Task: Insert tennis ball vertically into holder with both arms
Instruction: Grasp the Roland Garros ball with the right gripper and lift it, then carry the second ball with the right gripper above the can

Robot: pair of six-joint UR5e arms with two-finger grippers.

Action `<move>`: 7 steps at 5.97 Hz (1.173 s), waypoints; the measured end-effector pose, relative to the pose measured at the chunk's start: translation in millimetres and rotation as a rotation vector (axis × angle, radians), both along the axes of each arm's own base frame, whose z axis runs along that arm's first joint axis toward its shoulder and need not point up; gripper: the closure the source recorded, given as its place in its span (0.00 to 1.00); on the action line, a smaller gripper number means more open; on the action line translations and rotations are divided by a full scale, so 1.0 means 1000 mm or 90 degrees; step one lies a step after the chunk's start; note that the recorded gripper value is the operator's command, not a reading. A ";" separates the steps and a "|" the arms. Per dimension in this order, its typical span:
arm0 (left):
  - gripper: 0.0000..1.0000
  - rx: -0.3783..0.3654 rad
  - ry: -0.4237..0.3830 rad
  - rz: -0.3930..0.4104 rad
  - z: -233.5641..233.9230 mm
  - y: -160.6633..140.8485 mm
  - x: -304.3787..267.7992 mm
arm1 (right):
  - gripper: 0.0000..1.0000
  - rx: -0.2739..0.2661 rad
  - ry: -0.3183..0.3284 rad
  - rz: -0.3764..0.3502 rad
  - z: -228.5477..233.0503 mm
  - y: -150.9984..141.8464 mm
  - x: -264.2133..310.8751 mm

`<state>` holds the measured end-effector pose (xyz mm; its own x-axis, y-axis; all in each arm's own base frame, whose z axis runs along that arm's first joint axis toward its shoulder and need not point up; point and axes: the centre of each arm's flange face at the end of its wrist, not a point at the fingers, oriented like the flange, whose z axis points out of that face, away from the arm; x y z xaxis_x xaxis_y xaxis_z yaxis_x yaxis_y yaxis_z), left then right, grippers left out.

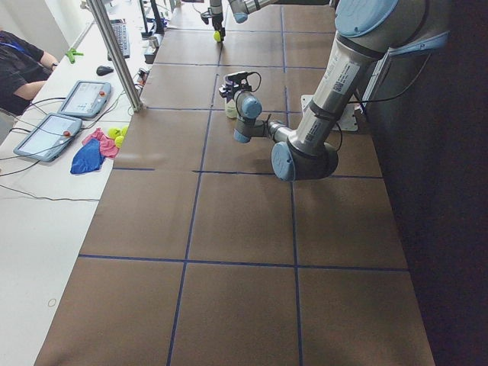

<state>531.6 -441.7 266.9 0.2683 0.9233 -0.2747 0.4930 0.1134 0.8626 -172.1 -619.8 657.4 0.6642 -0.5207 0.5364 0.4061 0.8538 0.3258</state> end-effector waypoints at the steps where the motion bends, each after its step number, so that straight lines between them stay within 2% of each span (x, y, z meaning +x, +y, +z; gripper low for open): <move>1: 0.13 0.000 0.000 0.000 0.000 0.000 0.000 | 0.97 0.006 -0.004 0.004 -0.007 -0.003 0.001; 2: 0.13 0.000 -0.001 0.000 0.000 0.000 0.000 | 0.97 0.019 -0.022 0.012 -0.028 -0.007 0.006; 3: 0.13 -0.001 -0.001 0.000 0.000 0.000 0.000 | 0.97 0.028 -0.057 0.027 -0.061 -0.011 0.010; 4: 0.13 -0.001 -0.001 0.000 -0.001 0.000 0.000 | 0.97 0.017 -0.100 0.066 -0.104 -0.011 0.010; 5: 0.13 -0.001 -0.001 0.000 -0.001 0.000 0.000 | 0.97 -0.011 -0.137 0.113 -0.164 -0.003 -0.004; 7: 0.13 0.000 -0.001 0.000 -0.001 0.000 0.001 | 0.98 -0.089 -0.173 0.171 -0.330 0.035 -0.064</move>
